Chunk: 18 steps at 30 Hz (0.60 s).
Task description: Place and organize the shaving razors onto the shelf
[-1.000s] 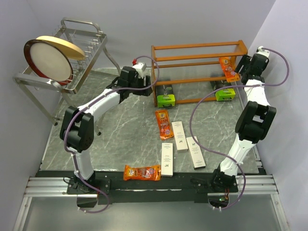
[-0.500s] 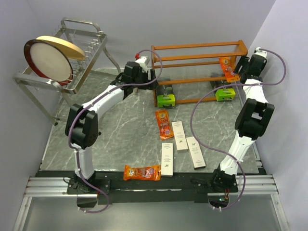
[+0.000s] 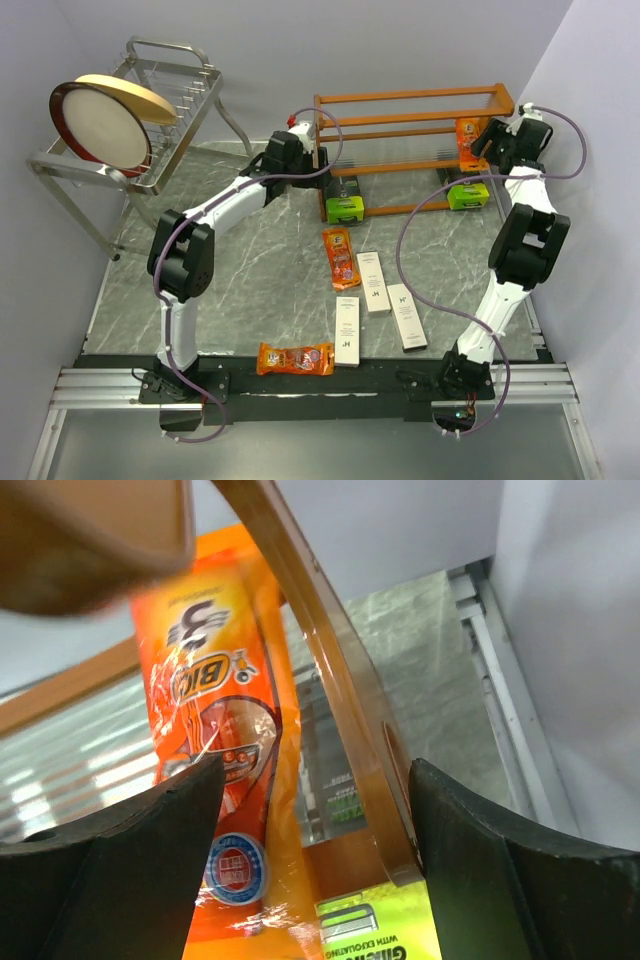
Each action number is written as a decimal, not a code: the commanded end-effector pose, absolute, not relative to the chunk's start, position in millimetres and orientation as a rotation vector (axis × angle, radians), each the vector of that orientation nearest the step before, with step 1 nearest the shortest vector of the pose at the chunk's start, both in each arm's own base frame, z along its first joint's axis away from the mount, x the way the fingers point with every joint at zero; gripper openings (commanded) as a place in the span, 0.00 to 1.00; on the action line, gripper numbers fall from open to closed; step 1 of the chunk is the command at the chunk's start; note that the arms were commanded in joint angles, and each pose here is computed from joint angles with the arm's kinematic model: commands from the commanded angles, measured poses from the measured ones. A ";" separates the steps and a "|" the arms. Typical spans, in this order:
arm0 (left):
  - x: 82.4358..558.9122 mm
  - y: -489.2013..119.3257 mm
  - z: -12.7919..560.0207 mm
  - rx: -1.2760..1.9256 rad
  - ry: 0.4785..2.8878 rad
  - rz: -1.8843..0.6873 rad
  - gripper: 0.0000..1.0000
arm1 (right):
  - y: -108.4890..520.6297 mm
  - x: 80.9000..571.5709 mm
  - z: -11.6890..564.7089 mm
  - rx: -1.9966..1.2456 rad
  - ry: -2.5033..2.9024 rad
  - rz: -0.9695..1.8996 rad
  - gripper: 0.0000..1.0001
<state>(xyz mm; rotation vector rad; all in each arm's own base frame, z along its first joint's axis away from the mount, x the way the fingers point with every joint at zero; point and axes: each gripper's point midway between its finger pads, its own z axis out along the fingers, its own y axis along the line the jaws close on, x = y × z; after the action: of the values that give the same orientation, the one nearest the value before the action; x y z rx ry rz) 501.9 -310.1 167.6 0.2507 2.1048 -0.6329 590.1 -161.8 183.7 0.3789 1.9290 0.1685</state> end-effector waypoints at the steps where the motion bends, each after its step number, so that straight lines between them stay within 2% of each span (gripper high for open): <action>1: 509.1 -317.2 204.8 0.281 1.996 -0.654 0.83 | -129.0 585.2 200.3 0.344 1.903 0.369 0.80; 5: 504.8 -315.9 204.7 0.290 1.998 -0.656 0.84 | -123.4 580.2 200.2 0.352 1.907 0.400 0.80; 11: 503.3 -313.2 207.9 0.294 1.989 -0.644 0.84 | -147.6 572.7 219.6 0.416 1.868 0.265 0.80; 18: 510.1 -316.5 213.6 0.309 1.965 -0.640 0.84 | -144.9 572.1 253.0 0.394 1.783 0.348 0.80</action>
<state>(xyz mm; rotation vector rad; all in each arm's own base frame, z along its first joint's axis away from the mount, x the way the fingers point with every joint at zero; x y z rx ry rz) 503.4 -310.3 168.8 0.2799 2.0870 -0.6230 577.0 -158.5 191.5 0.4462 1.9001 0.2743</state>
